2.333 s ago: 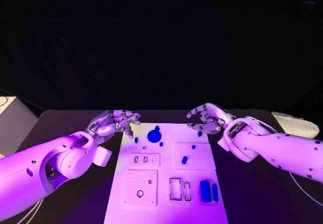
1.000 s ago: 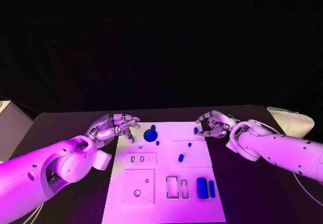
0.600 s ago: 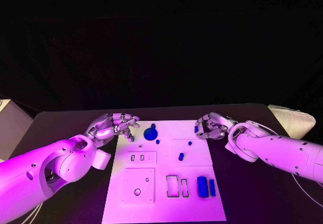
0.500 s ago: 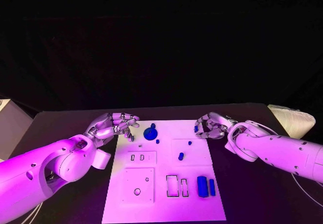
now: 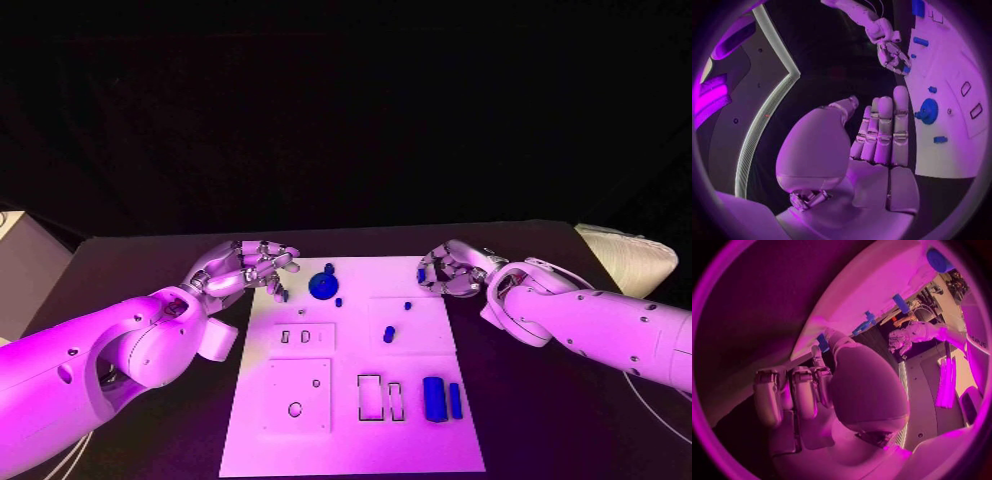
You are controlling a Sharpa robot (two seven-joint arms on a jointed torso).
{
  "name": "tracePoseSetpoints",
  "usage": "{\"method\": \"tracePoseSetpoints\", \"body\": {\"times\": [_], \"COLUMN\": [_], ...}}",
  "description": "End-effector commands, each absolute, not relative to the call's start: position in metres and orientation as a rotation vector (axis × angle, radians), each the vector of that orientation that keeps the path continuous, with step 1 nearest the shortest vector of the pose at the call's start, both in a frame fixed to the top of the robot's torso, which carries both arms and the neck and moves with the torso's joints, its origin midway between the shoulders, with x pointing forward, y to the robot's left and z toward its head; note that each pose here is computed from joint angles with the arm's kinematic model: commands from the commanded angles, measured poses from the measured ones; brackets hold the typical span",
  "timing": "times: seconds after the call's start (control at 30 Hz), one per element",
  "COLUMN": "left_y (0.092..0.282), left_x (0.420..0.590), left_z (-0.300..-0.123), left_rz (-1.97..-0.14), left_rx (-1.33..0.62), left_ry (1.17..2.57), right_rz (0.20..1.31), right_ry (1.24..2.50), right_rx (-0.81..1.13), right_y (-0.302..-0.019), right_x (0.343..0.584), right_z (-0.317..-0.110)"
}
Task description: Assemble the parts on the task board
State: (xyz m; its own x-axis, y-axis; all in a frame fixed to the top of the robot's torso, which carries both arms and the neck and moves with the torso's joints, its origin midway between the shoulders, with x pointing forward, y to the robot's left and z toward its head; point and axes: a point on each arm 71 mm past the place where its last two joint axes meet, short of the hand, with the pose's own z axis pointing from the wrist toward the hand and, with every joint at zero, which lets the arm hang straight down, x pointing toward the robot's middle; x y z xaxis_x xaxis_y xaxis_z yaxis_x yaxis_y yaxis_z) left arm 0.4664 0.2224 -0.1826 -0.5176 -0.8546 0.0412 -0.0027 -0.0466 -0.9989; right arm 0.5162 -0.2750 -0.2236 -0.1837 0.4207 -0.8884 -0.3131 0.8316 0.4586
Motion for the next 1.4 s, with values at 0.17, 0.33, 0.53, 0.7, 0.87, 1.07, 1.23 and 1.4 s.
{"method": "tracePoseSetpoints", "body": {"times": [0.17, 0.33, 0.53, 0.7, 0.87, 1.07, 1.23, 1.4], "left_y": [0.2210, 0.2209, 0.2210, 0.2209, 0.2208, 0.2210, 0.2209, 0.2210], "left_x": [0.4655, 0.4655, 0.4655, 0.4656, 0.4657, 0.4657, 0.4657, 0.4657], "left_z": [-0.1816, -0.1816, -0.1817, -0.1818, -0.1820, -0.1821, -0.1822, -0.1822], "left_rz": [-1.660, -1.660, -1.660, -1.660, -1.659, -1.658, -1.657, -1.657], "left_rx": [-0.917, -0.917, -0.916, -0.916, -0.916, -0.917, -0.917, -0.918], "left_ry": [1.570, 1.571, 1.573, 1.574, 1.575, 1.576, 1.577, 1.577], "right_rz": [0.672, 0.674, 0.675, 0.677, 0.681, 0.680, 0.677, 0.680], "right_ry": [1.604, 1.599, 1.597, 1.597, 1.594, 1.589, 1.581, 1.558], "right_rx": [0.087, 0.089, 0.091, 0.091, 0.089, 0.090, 0.091, 0.090], "right_y": [-0.2730, -0.2719, -0.2714, -0.2707, -0.2696, -0.2698, -0.2692, -0.2665], "right_x": [0.5155, 0.5155, 0.5154, 0.5152, 0.5147, 0.5146, 0.5143, 0.5127], "right_z": [-0.2221, -0.2218, -0.2217, -0.2216, -0.2213, -0.2210, -0.2206, -0.2189]}}
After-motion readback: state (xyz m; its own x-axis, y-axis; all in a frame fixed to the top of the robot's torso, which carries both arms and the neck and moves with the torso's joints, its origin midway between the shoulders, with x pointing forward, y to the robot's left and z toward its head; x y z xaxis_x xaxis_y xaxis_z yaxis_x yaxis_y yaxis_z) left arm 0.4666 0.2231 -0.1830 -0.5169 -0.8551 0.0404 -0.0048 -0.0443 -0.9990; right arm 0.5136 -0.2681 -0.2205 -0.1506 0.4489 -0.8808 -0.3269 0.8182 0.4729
